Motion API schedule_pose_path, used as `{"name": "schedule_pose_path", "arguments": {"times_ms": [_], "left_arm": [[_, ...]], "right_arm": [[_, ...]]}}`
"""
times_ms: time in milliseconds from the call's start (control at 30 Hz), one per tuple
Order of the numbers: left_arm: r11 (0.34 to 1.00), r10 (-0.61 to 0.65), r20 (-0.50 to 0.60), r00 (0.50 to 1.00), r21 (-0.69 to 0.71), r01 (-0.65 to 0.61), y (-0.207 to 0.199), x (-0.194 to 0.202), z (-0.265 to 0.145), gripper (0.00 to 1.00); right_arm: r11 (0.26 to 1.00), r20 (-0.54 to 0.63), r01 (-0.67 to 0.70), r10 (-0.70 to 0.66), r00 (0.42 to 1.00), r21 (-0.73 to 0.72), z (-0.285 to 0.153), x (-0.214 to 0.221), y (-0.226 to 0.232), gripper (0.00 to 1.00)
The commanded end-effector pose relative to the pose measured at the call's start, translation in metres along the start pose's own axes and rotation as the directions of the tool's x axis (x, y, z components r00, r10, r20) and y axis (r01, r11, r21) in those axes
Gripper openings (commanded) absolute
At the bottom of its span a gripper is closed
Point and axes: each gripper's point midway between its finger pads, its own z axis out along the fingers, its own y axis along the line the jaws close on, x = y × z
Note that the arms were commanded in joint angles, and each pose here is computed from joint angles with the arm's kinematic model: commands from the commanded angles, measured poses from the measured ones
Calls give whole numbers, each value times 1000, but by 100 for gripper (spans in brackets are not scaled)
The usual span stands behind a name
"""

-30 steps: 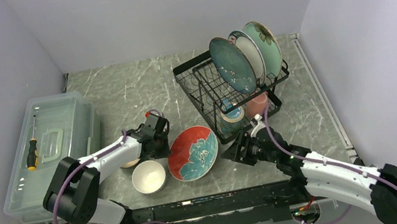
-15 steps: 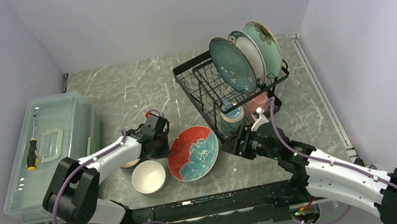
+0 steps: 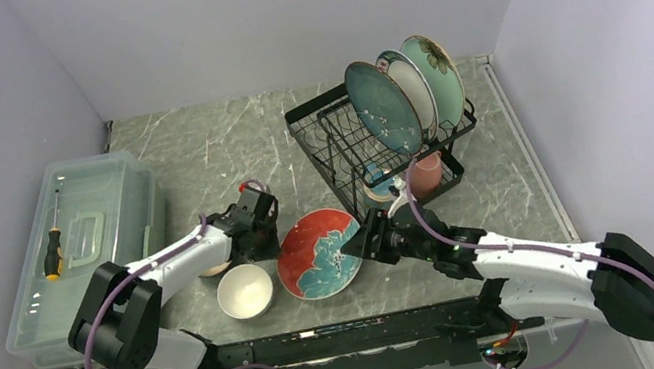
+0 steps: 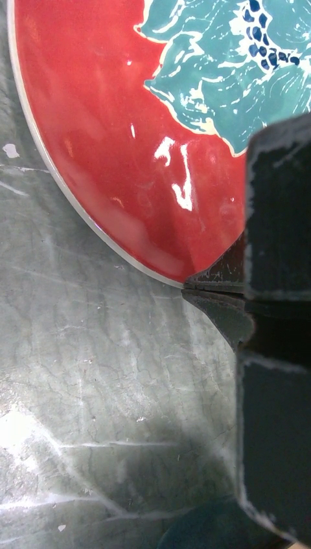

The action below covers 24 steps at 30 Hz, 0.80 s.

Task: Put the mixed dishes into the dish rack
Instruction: Pick up the plate at the center of the board.

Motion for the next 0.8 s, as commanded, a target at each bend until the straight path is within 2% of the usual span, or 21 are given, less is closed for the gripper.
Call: {"name": "schedule_pose_path", "arguments": {"times_ms": [0, 200, 533, 600, 733, 767], "left_arm": [[998, -10, -52, 999, 66, 13, -11, 15, 2, 0], [997, -10, -51, 999, 75, 14, -11, 17, 0, 0], [997, -8, -39, 999, 79, 11, -11, 16, -7, 0], [996, -9, -38, 999, 83, 12, -11, 16, -8, 0], [996, -8, -37, 999, 90, 11, -12, 16, -11, 0], [996, -7, -35, 999, 93, 10, -13, 15, -12, 0]], "right_arm": [[998, 65, -13, 17, 998, -66, 11, -13, 29, 61], [998, 41, -19, 22, 999, -57, 23, 0, 28, 54], [998, 41, -5, 7, 999, -61, 23, 6, 34, 29], [999, 48, 3, 0, 999, -51, 22, 4, 32, 22], [999, 48, 10, -7, 999, -52, 21, 4, 33, 0], [998, 46, 11, -9, 999, -54, 20, 5, 33, 0]]}}
